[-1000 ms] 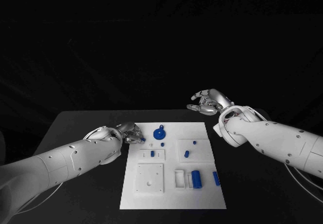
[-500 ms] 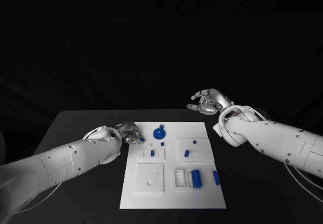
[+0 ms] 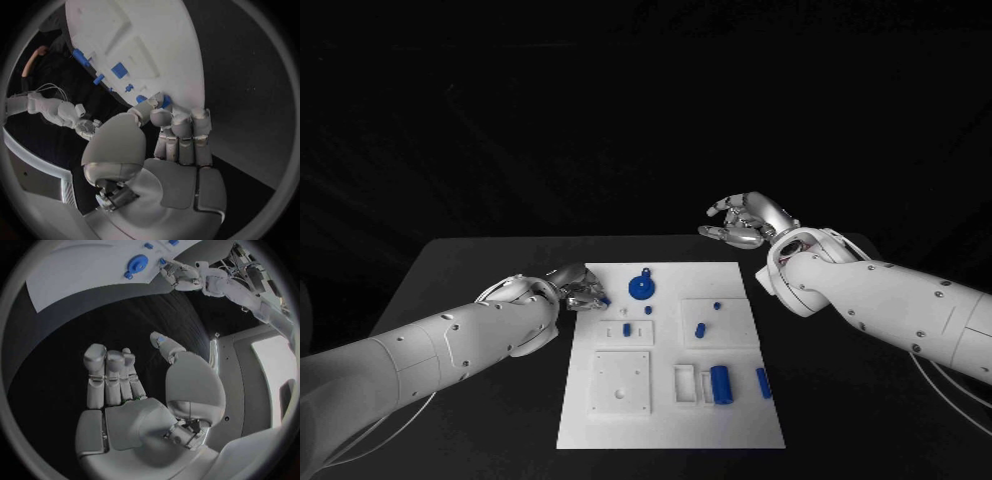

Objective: Assemble the parts on the task board

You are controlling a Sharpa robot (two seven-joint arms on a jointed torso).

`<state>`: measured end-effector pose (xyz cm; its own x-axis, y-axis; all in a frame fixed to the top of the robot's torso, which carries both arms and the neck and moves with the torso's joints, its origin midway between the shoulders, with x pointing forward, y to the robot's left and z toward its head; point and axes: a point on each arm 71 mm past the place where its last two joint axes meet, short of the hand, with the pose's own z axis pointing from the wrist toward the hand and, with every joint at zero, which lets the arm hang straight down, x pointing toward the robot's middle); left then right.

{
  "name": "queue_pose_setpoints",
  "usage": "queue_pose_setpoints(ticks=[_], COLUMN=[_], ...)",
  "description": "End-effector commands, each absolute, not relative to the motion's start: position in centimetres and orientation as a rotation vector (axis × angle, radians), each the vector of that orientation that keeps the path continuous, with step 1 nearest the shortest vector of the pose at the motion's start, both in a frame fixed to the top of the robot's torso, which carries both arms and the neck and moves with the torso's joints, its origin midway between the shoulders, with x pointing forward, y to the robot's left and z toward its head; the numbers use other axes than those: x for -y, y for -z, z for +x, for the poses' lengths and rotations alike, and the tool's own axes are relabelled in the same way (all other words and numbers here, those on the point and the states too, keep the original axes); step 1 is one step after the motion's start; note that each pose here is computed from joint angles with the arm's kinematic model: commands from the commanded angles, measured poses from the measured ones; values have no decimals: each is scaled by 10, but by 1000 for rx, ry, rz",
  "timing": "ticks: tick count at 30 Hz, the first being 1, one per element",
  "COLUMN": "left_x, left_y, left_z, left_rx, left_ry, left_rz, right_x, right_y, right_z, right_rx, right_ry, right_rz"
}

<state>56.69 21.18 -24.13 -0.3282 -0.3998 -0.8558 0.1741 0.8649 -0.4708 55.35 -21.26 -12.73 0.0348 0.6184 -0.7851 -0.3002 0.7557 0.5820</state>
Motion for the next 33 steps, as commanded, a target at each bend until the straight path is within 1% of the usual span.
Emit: queue_pose_setpoints(ticks=[1, 4, 6, 11, 14, 22, 25, 33], left_x=[-216, -219, -219, -215, -212, -197, -192, -186], left_y=[245, 242, 237, 226, 220, 216, 216, 216], left_z=[564, 564, 564, 559, 556, 538, 535, 530], left_rx=[-1880, -1919, -1935, -2016, -2076, -2257, -2280, -2304], left_ry=[703, 780, 821, 937, 1029, 1235, 1267, 1305], left_rz=[-333, -417, -436, -466, -517, -600, -627, -664], right_x=[206, 203, 200, 191, 184, 160, 148, 128], right_y=[127, 127, 127, 126, 127, 134, 140, 153], right_z=[551, 549, 548, 543, 538, 520, 509, 487], right_rx=[-1377, -1382, -1383, -1382, -1386, -1413, -1434, -1456], right_ry=[-756, -775, -789, -809, -828, -865, -882, -904], right_rz=[221, 187, 163, 63, -8, -219, -315, -463])
